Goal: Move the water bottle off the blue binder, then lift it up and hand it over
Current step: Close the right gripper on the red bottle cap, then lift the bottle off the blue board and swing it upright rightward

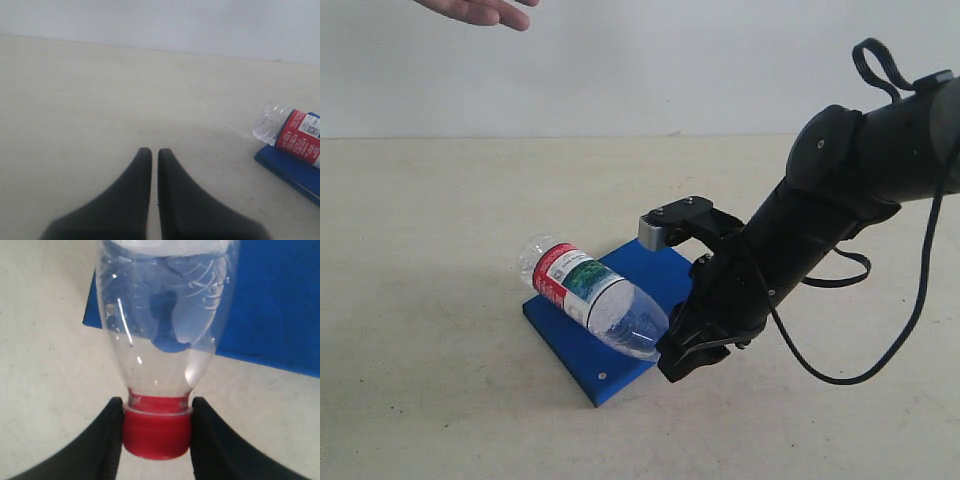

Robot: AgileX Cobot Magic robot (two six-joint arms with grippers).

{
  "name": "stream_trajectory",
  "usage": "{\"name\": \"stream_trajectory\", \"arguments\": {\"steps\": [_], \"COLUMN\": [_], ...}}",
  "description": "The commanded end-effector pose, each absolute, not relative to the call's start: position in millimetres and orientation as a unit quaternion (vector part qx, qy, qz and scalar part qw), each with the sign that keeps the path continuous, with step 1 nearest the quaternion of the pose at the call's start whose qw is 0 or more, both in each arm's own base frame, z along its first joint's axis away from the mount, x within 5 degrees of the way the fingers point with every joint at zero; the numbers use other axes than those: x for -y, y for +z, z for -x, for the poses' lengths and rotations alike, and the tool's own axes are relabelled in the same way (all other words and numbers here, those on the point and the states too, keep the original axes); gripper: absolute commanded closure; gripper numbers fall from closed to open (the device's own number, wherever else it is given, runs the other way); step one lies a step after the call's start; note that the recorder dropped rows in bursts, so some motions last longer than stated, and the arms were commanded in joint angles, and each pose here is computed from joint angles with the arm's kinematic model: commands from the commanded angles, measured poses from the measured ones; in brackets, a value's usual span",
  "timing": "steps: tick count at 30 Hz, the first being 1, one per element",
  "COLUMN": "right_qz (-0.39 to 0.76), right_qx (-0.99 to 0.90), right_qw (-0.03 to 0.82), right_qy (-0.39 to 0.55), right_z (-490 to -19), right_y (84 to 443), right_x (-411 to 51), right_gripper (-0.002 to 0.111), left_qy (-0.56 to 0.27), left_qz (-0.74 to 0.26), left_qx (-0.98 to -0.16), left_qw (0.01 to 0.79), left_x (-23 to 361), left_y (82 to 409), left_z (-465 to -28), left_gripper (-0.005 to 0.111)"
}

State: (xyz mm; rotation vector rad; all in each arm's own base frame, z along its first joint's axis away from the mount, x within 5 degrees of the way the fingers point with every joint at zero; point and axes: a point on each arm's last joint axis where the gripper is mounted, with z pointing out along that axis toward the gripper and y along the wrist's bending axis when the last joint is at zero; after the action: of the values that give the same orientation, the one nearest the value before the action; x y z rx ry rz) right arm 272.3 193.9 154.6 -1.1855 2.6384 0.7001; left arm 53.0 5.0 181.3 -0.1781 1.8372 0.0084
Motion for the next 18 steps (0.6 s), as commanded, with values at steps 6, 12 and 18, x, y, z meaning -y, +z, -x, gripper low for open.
{"name": "stream_trajectory", "arguments": {"steps": [6,12,18], "right_qz": [0.392,0.355,0.289], "right_qx": [-0.894,-0.910,-0.925], "right_qw": [0.176,0.213,0.239], "right_qy": [0.130,0.009,-0.065], "right_z": [-283.4,-290.9,-296.2], "right_y": [187.3,203.9,213.9], "right_x": [-177.5,-154.8,-139.2], "right_gripper": [0.108,0.108,0.108], "left_qy": [0.002,0.002,0.002], "left_qz": [0.073,0.073,0.073], "left_qx": [-0.793,-0.793,-0.793], "left_qw": [0.604,0.604,0.604], "left_x": [-4.6,-4.6,-4.6], "left_y": [180.8,180.8,180.8], "left_z": [-52.9,-52.9,-52.9], "left_gripper": [0.102,0.102,0.102]}}
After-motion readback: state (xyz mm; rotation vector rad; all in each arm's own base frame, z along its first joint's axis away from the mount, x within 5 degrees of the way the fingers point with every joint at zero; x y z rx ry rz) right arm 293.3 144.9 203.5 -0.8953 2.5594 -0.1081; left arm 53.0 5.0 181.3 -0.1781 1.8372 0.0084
